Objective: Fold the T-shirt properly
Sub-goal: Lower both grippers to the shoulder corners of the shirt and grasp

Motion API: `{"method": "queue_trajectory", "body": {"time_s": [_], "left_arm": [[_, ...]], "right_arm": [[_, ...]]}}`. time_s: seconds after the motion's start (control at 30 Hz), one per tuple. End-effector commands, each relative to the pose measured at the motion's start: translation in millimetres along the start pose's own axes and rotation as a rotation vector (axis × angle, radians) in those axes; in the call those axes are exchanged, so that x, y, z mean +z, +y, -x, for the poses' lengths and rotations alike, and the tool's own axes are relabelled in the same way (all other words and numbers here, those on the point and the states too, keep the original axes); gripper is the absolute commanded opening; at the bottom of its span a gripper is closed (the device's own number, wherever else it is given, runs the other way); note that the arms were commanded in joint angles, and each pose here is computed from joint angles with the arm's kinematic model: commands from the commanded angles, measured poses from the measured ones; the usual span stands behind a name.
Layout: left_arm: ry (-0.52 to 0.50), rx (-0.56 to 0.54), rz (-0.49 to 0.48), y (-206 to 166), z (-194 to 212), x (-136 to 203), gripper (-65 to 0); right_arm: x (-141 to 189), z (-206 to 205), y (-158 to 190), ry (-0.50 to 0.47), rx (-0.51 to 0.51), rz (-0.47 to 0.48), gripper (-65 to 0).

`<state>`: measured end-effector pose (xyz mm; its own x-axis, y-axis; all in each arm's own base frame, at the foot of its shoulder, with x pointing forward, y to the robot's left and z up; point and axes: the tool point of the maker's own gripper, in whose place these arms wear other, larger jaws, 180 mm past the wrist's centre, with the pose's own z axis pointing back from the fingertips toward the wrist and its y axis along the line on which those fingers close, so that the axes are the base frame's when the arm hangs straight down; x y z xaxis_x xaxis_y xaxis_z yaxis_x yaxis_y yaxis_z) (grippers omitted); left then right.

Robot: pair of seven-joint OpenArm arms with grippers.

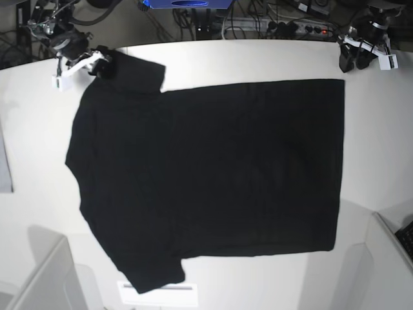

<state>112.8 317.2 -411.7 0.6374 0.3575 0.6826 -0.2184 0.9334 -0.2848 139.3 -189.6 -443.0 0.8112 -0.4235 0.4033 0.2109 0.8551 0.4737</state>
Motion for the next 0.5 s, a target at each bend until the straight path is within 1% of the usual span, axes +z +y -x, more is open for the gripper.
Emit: {"method": "queue_trajectory", "body": {"time_s": [0.0, 0.03, 0.07, 0.13, 0.17, 0.4, 0.47], "left_arm": [[-0.035, -0.013, 0.008, 0.5, -10.9, 4.2, -31.4], [-0.038, -0.013, 0.009, 0.1, -11.9, 3.5, -31.4], [-0.044, -0.011, 0.011, -0.3, -13.6, 1.8, -31.4], [-0.049, -0.005, 0.006, 1.7, -14.9, 0.9, -31.4], [-0.051, -0.005, 0.007, 1.5, -15.4, 0.6, -31.4], [-0.068, -0.003, 0.023, -4.0, -21.9, -6.3, -31.4], [-0.03, 0.009, 0.026, -3.8, -17.1, -12.0, -31.4]], "right_arm": [[-0.3, 20.0, -9.8, 0.083, -0.001, 0.038, -44.3], [-1.9, 22.5, -11.1, 0.09, -0.01, 0.038, -45.2], [-2.9, 26.0, -13.3, 0.1, -0.019, 0.04, -48.5], [-4.7, 31.1, -16.1, 0.114, -0.032, 0.041, -60.6], [-5.1, 33.0, -17.4, 0.119, -0.037, 0.043, -65.0], [-4.9, 34.0, -17.9, 0.122, -0.038, 0.044, -65.0], [-3.4, 32.3, -19.8, 0.121, -0.03, 0.048, -65.0]]}}
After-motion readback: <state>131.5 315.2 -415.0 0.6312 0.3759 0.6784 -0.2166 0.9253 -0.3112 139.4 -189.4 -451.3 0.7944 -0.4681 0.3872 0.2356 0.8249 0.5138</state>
